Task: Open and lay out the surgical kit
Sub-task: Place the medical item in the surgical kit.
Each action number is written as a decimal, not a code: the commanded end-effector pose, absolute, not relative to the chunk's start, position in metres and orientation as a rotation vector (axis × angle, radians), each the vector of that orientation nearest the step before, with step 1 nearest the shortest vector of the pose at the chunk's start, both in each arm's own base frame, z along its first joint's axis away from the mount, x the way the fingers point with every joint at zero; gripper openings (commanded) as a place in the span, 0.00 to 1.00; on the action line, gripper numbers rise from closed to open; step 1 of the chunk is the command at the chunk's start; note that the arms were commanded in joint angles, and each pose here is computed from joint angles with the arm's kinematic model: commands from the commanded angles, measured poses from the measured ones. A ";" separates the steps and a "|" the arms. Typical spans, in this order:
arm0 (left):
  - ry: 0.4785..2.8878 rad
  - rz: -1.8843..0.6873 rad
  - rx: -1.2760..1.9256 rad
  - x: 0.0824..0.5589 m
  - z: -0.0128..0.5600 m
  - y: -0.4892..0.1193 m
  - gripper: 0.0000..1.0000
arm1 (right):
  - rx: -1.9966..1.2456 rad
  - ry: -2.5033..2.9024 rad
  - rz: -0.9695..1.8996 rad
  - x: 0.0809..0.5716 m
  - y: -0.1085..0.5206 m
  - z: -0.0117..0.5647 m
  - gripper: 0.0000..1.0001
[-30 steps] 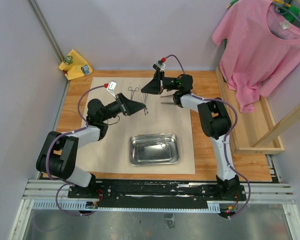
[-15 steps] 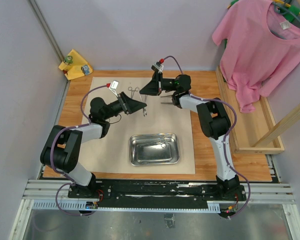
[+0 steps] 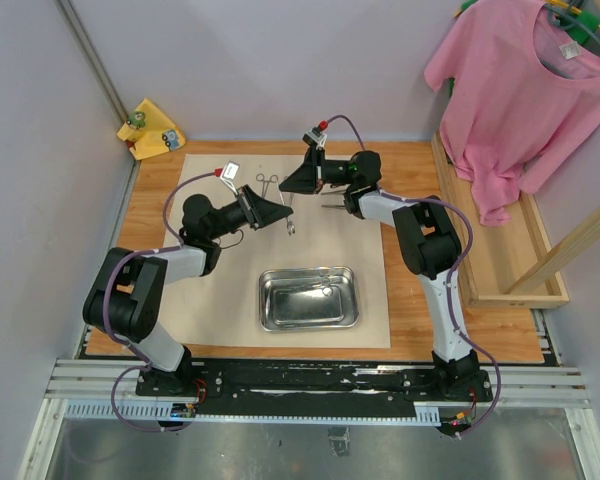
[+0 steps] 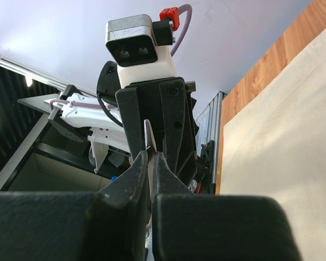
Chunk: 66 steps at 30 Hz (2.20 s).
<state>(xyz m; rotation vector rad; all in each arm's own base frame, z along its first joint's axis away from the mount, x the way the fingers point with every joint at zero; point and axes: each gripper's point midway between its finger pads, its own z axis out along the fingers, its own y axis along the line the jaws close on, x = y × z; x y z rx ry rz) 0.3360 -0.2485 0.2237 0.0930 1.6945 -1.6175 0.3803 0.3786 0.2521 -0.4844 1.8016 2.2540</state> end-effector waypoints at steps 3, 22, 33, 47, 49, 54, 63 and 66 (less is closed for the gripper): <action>1.664 -1.623 0.166 0.334 0.230 -0.252 0.13 | -0.504 1.786 2.231 0.381 0.377 0.247 0.01; 1.835 -1.499 0.165 0.336 0.217 -0.249 0.10 | -0.374 1.857 2.173 0.379 0.320 0.247 0.44; 2.080 -1.127 0.292 0.327 0.195 -0.248 0.10 | -0.458 2.372 1.481 0.334 0.251 0.201 0.53; 2.173 -0.866 0.523 0.305 0.184 -0.277 0.10 | -0.627 2.385 1.448 0.308 0.279 0.223 0.50; 2.179 -0.844 0.559 0.303 0.182 -0.281 0.10 | -0.653 2.403 1.461 0.307 0.285 0.221 0.49; 2.192 -0.806 0.615 0.297 0.175 -0.288 0.11 | -0.678 2.402 1.525 0.308 0.298 0.220 0.48; 2.207 -0.792 0.655 0.292 0.167 -0.295 0.11 | -0.691 2.426 1.507 0.312 0.307 0.216 0.45; 2.210 -0.797 0.664 0.291 0.165 -0.296 0.11 | -0.687 2.444 1.508 0.312 0.307 0.210 0.41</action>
